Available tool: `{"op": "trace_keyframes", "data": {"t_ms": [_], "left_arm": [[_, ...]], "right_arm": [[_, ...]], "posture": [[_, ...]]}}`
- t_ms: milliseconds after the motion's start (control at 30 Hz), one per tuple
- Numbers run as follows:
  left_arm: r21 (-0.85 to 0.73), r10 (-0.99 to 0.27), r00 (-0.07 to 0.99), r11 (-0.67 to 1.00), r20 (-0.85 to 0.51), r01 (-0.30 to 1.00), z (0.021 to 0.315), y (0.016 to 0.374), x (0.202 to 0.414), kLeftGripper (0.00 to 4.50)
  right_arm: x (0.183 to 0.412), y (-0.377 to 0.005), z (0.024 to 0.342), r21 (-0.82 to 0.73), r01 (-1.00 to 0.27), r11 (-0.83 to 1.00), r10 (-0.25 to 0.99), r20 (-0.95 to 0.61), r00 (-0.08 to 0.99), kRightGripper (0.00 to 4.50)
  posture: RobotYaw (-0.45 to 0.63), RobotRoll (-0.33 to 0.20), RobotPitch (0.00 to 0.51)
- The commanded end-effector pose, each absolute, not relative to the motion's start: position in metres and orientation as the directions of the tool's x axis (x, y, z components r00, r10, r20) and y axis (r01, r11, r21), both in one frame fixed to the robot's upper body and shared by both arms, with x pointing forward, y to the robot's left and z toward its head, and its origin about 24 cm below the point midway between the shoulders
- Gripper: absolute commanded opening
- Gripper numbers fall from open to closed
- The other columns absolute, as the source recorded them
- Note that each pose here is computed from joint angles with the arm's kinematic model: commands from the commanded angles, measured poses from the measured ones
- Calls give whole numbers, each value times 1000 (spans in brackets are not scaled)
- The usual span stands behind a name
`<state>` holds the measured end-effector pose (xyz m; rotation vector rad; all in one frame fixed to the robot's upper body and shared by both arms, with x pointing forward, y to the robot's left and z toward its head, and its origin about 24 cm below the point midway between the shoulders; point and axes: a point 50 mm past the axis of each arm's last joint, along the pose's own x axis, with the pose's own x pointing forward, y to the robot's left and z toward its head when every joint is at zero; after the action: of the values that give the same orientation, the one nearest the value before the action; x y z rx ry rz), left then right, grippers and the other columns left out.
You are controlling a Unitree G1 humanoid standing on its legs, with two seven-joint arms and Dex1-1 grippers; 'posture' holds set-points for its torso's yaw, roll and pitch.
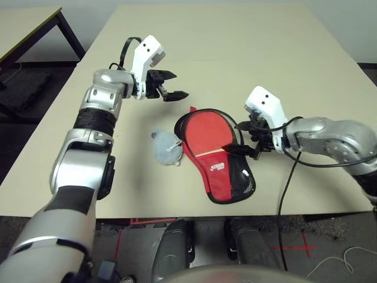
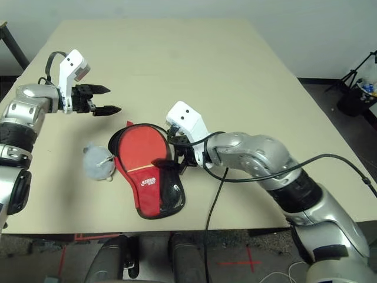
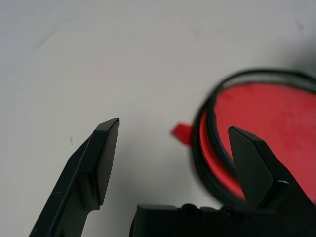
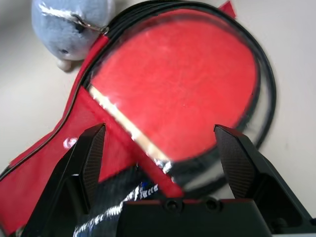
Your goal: Store the ping-pong paddle in its case and zip it.
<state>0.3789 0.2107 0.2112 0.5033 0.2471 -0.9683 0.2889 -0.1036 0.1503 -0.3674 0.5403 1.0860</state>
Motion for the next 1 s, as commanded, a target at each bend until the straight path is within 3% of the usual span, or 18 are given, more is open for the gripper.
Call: {"op": "trace_keyframes", "data": {"t_ms": [33,233,767,1000], "left_arm": [[267,-728,491,411,-479,871,204,214,370,4500],[268,-705,512,437,-491,859,206,223,366,4500],[253,-704,495,427,-509,868,203,220,365,4500],[242,-706,481,419,-520,875,202,220,362,4500]], "right_arm": [[291,-97,139,-24,-926,377,714,-628,308,4488],[293,-75,118,2,-950,312,704,-672,230,4488],[299,-33,107,0,-977,212,728,-667,159,4488],[316,-64,142,-88,-960,266,714,-651,258,4488]], "posture": [[-47,0,114],[-34,0,114],[-34,0,117],[-33,0,119]]}}
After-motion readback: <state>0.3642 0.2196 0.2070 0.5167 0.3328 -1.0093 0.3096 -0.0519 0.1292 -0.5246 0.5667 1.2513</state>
